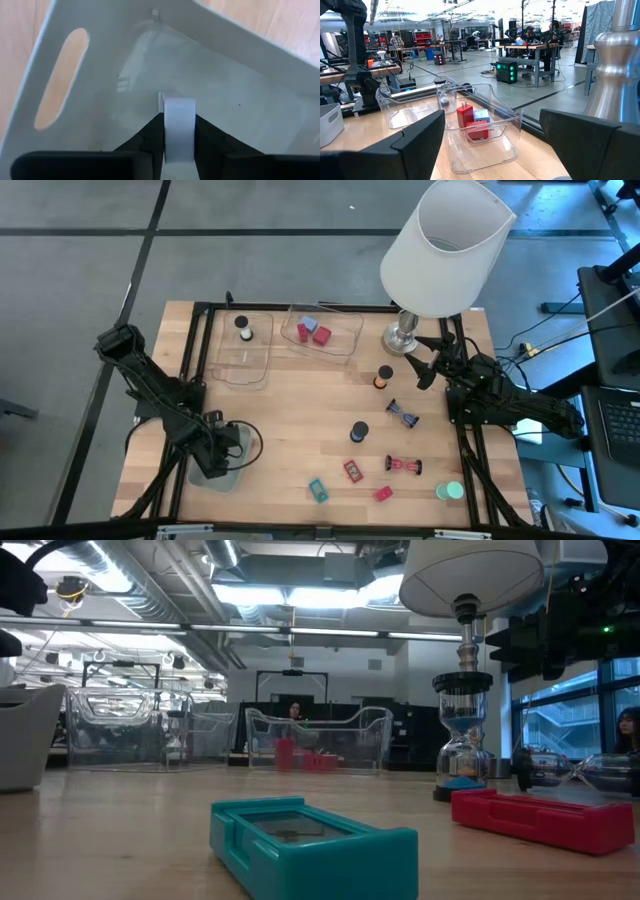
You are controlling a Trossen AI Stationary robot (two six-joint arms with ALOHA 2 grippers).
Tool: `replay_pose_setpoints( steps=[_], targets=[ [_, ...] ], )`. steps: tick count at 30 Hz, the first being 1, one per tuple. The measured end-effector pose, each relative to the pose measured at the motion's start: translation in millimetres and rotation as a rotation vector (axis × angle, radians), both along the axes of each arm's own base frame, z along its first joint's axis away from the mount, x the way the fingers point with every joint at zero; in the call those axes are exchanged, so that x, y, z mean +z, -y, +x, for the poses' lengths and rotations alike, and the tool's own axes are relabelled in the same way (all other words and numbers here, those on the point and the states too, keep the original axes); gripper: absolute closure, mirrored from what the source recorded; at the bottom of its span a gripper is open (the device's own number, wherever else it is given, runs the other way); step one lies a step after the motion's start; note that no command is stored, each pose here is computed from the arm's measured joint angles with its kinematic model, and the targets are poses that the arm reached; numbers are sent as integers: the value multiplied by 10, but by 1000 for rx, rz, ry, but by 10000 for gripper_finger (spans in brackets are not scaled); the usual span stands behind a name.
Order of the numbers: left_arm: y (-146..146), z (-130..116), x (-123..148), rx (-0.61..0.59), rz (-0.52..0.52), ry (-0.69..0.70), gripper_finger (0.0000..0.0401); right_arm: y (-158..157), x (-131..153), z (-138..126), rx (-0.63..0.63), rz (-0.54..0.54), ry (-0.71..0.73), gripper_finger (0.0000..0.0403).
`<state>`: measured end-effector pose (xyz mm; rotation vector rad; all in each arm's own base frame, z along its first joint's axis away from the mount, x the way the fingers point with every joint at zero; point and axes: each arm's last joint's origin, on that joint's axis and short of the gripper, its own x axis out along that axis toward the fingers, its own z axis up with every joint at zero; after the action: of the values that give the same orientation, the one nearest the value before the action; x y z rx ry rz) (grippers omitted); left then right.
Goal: Pick & Place Office items
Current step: Put the white digital clock timer into the gray bin
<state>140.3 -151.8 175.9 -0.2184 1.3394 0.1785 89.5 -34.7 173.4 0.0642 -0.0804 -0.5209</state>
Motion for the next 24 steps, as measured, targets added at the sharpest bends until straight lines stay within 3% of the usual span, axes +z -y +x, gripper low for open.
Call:
replay_pose_setpoints(
  steps=[8,24],
  targets=[
    [6,1,2,17,-11,-1,300,0,0,0,0,0,0,76],
    [82,58,158,5,-61,10,226,0,0,0,0,0,0,76]
  ],
)
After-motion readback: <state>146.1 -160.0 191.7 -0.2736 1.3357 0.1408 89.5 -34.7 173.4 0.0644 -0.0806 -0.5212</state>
